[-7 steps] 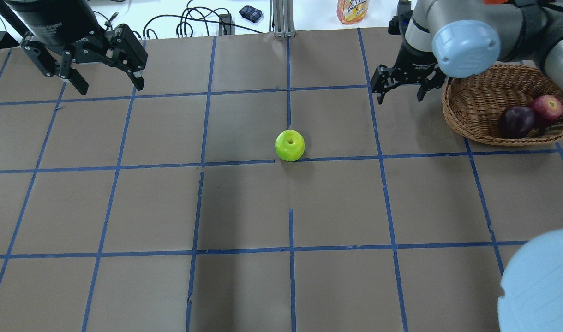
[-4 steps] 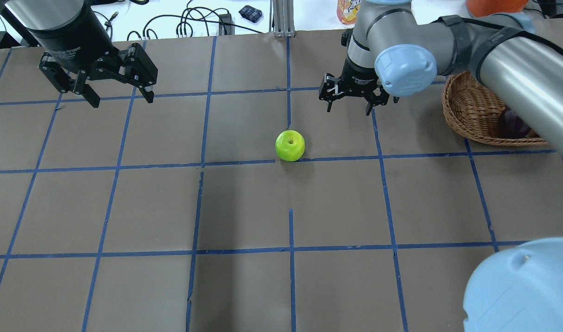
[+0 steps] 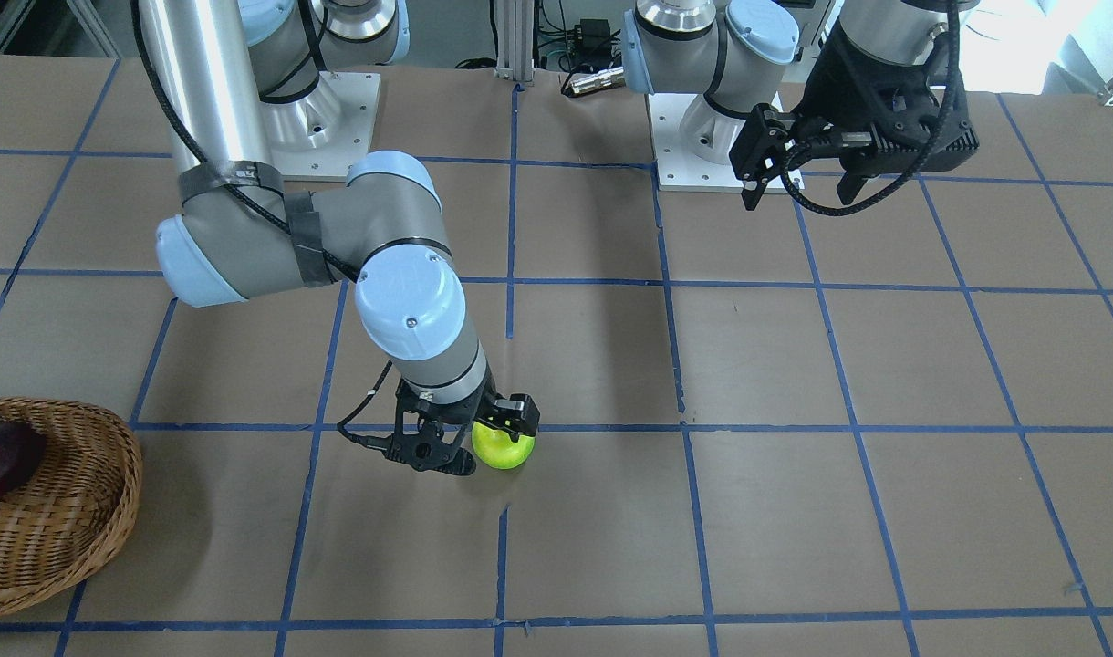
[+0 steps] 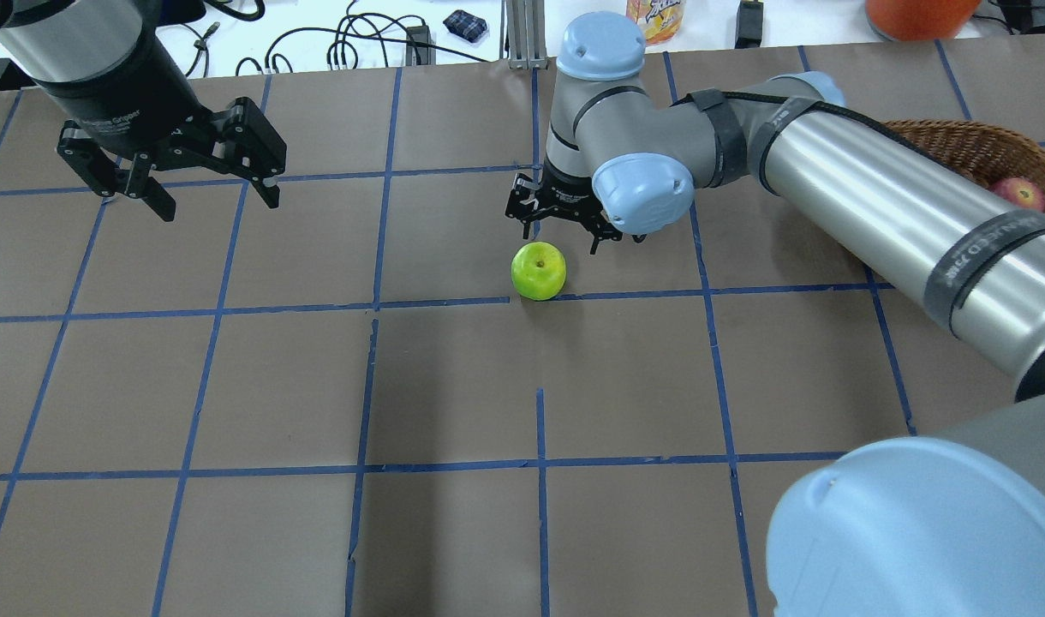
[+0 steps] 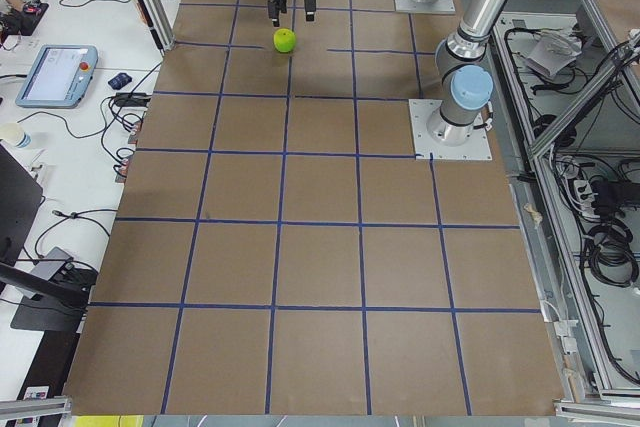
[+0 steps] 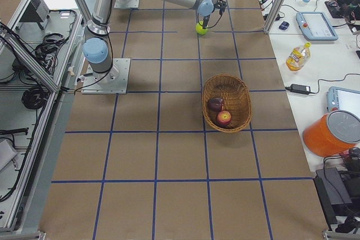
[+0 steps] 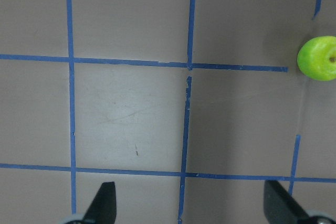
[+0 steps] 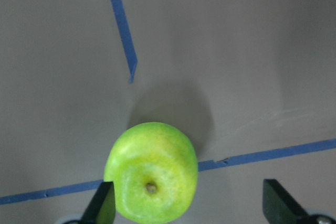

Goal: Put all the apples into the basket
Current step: 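Reach to the green apple and grasp it with the right gripper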

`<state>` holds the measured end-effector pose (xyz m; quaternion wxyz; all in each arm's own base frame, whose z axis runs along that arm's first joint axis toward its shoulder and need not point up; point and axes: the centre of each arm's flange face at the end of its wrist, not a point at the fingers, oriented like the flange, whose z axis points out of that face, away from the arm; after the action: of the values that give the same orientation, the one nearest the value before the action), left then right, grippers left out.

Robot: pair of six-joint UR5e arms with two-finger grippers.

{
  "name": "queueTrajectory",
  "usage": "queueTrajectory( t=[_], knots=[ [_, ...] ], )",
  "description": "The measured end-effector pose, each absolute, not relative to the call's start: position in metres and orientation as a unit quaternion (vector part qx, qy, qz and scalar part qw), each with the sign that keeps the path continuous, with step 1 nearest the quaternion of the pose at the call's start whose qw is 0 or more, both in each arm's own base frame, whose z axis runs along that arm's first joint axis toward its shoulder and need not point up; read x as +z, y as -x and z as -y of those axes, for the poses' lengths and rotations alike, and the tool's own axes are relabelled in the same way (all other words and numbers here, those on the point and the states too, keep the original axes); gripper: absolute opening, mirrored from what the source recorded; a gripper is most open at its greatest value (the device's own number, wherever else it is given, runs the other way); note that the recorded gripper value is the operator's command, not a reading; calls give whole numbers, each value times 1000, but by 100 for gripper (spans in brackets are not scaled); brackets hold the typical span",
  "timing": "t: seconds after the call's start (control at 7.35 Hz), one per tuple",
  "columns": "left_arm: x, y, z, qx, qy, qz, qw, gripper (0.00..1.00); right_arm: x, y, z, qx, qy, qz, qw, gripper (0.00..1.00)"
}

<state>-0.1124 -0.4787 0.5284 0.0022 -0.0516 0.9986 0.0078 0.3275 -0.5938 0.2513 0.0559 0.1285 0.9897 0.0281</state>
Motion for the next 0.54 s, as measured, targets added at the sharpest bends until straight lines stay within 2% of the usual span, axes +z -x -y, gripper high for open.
queueTrajectory(
  t=[0.54],
  knots=[
    [530,113,478,8,82,-997,-2,100,215,-346,590,51,-139,-988,48,100]
  ],
)
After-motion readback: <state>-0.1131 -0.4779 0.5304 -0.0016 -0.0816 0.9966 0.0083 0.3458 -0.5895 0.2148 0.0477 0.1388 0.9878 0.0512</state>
